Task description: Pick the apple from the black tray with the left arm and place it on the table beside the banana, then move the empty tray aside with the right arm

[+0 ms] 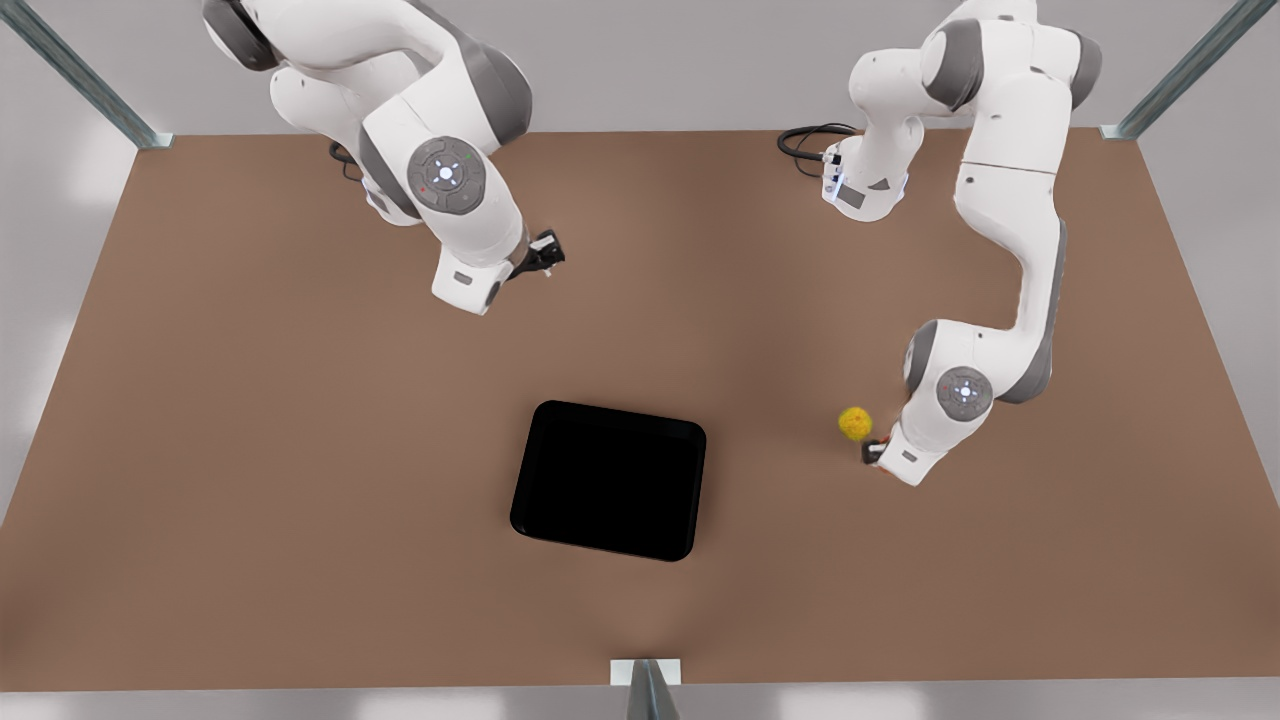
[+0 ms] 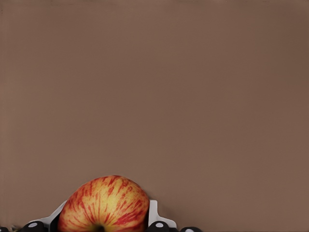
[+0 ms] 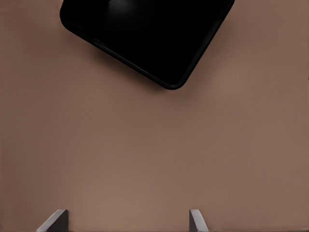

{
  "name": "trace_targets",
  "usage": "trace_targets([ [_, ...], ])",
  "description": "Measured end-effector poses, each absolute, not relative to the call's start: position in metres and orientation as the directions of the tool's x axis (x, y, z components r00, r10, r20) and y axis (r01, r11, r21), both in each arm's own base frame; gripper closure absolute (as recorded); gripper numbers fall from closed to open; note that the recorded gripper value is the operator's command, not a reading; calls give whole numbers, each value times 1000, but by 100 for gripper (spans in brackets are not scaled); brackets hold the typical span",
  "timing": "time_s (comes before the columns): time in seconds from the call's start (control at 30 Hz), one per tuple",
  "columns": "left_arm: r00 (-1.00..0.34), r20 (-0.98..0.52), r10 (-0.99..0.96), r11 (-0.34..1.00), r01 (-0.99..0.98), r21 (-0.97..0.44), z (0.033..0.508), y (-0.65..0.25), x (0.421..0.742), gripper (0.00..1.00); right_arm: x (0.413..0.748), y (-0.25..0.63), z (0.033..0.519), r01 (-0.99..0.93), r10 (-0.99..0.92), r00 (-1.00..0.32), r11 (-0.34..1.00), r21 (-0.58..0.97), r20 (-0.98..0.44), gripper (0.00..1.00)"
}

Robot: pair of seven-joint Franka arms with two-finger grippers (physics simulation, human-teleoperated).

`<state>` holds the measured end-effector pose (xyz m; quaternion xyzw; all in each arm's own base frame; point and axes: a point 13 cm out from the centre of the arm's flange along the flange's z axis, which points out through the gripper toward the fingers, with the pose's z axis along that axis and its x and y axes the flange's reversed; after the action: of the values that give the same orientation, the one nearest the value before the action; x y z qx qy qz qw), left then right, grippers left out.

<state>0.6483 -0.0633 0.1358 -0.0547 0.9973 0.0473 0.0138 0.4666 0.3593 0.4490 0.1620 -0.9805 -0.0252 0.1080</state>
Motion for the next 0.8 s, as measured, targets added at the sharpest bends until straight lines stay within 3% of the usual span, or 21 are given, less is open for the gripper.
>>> trace_targets([
  [0.23,-997,27,70,993,72,89,90,-40,627,25,526,324,428,70,60,-979,997,43,193,0],
  [0.27,-995,29,94,991,96,88,88,-40,627,0,538,329,423,110,97,-977,992,55,190,1],
  [0.43,-982,25,190,978,191,84,93,-39,629,0,573,350,375,261,245,-951,963,63,188,1],
  [0.5,-978,-37,207,975,203,93,143,-40,649,0,582,357,361,306,291,-940,950,64,176,0],
  [0.6,-970,-214,113,993,103,56,329,-22,724,0,598,355,331,364,354,-922,930,39,156,1],
  [0.67,-976,-215,28,1000,29,2,401,10,723,0,604,353,313,396,388,-908,918,24,155,1],
  [0.73,-988,-153,16,999,22,-39,430,10,702,0,608,352,292,420,414,-897,908,3,158,4],
  [0.8,-998,-38,41,997,44,-64,401,-5,671,0,611,350,276,436,433,-888,900,-15,155,3],
])
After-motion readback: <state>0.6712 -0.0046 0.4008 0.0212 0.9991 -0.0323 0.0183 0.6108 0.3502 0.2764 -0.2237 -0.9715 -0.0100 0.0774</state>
